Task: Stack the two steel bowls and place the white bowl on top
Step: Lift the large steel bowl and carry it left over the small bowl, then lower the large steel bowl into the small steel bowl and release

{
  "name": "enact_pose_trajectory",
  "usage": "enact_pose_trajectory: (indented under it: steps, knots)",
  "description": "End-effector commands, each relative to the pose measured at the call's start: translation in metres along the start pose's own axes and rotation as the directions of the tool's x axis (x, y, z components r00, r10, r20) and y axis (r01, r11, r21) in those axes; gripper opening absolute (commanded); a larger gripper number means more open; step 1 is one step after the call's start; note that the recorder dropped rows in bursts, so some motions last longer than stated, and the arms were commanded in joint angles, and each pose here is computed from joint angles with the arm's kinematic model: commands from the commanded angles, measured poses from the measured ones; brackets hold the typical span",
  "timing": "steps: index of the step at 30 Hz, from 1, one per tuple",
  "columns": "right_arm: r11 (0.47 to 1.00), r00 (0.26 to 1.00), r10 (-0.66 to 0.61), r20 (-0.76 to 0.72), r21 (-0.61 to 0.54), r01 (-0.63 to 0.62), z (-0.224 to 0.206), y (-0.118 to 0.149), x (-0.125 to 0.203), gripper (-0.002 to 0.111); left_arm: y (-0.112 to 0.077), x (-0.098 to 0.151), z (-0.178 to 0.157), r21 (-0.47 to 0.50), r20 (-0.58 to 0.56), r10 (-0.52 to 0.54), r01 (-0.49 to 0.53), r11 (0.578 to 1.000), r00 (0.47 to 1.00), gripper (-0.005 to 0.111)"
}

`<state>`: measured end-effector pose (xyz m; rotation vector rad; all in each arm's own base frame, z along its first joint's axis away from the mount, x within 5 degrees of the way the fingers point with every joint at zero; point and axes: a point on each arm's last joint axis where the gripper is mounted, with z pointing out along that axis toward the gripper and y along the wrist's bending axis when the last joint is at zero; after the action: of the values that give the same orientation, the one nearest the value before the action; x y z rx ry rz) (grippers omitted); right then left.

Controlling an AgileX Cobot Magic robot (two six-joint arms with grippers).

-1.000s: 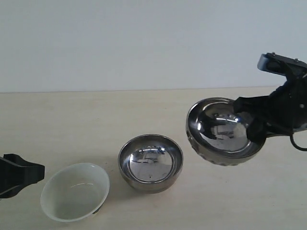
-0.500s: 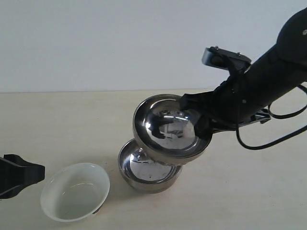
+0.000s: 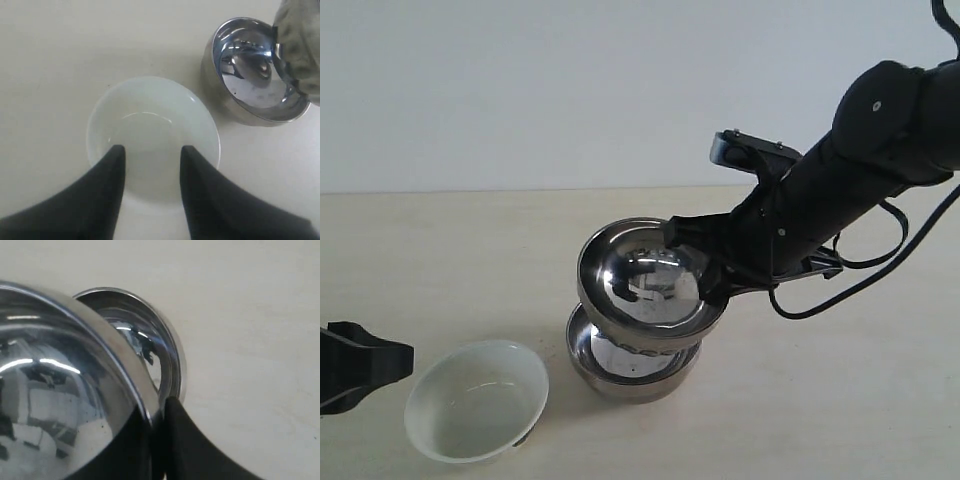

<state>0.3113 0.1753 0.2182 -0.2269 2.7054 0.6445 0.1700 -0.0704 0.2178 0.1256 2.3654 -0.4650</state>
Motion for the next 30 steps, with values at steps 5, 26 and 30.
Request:
enact_pose_trajectory:
  steps: [5,26,30]
  knots:
    - [0.999,1.0,-0.021,-0.018,-0.032,0.02,0.005,0.013,-0.008,0.0,0.0,0.0,-0.001,-0.001,0.011,0.003,-0.003,1.0,1.0,0.035]
    - [1.0,0.997,-0.027,-0.068,-0.001,0.027,0.023,0.017,-0.009,0.0,0.0,0.0,-0.001,-0.001,0.013,0.003,-0.003,1.0,1.0,0.035]
    - [1.0,0.996,-0.024,-0.08,0.002,0.024,0.028,0.016,-0.009,0.0,0.0,0.0,-0.001,-0.001,0.013,0.003,-0.003,1.0,1.0,0.035]
